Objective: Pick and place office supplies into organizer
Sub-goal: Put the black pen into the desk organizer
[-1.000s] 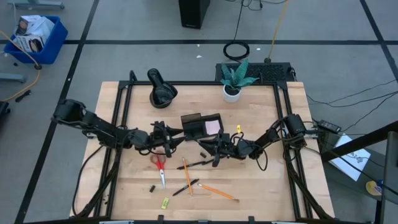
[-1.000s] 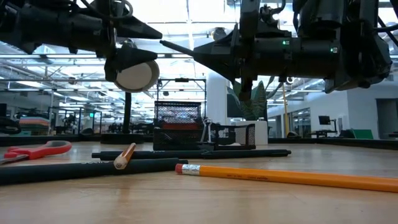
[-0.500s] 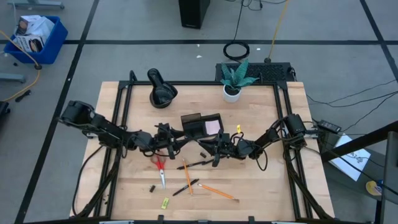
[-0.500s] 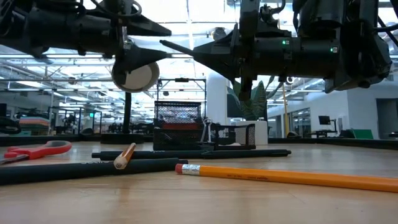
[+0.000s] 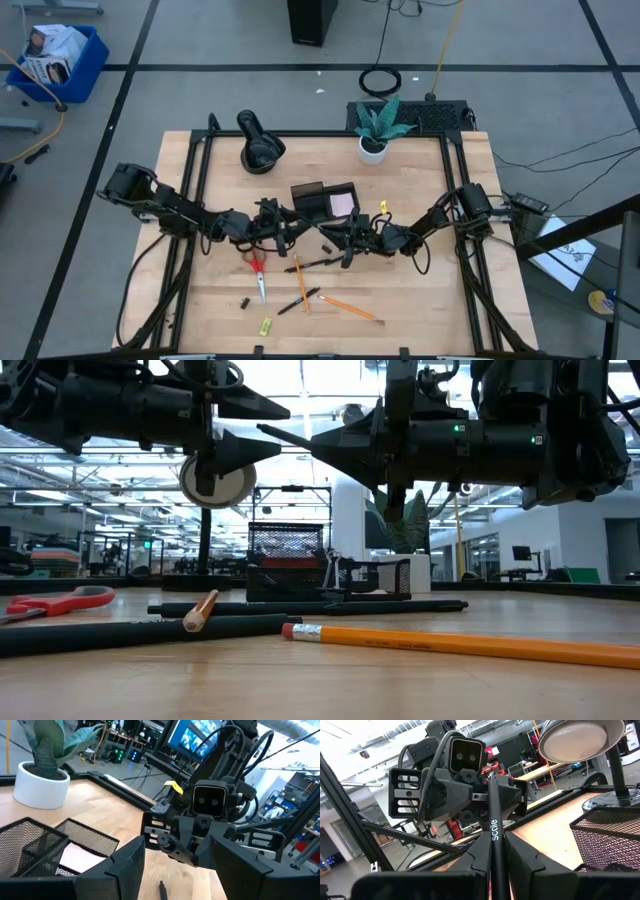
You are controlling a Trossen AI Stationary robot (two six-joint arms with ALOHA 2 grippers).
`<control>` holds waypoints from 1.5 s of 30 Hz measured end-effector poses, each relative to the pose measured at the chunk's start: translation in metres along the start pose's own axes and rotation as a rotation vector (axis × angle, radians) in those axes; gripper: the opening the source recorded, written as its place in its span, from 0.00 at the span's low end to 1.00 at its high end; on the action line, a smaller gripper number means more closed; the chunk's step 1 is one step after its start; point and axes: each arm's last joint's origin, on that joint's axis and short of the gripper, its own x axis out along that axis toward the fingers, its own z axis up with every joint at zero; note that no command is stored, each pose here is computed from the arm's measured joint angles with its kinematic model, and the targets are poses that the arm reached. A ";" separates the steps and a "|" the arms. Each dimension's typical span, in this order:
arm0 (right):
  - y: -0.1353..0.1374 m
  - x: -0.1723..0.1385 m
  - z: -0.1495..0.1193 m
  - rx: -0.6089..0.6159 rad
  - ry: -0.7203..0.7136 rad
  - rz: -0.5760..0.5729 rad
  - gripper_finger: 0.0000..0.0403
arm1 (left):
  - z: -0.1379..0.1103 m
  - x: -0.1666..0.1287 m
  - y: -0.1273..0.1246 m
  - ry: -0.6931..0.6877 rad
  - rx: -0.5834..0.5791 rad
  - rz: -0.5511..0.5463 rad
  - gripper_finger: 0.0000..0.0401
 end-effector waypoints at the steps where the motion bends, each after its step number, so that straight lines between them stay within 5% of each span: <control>1: 0.000 0.000 0.000 0.000 0.000 0.000 0.08 | 0.000 0.000 0.000 0.000 0.000 0.000 0.56; 5: 0.000 0.000 0.000 0.000 0.000 0.000 0.09 | -0.001 0.000 0.001 0.012 0.006 0.004 0.54; 15: 0.000 0.000 0.000 0.000 0.000 0.000 0.09 | -0.001 0.000 0.001 0.013 0.011 0.004 0.27; 23: 0.000 0.000 0.000 -0.001 0.001 0.004 0.08 | -0.001 0.000 0.000 0.009 0.020 0.000 0.16; 45: 0.000 0.000 -0.001 -0.002 0.005 0.002 0.12 | -0.001 0.000 0.000 0.015 0.056 -0.022 0.12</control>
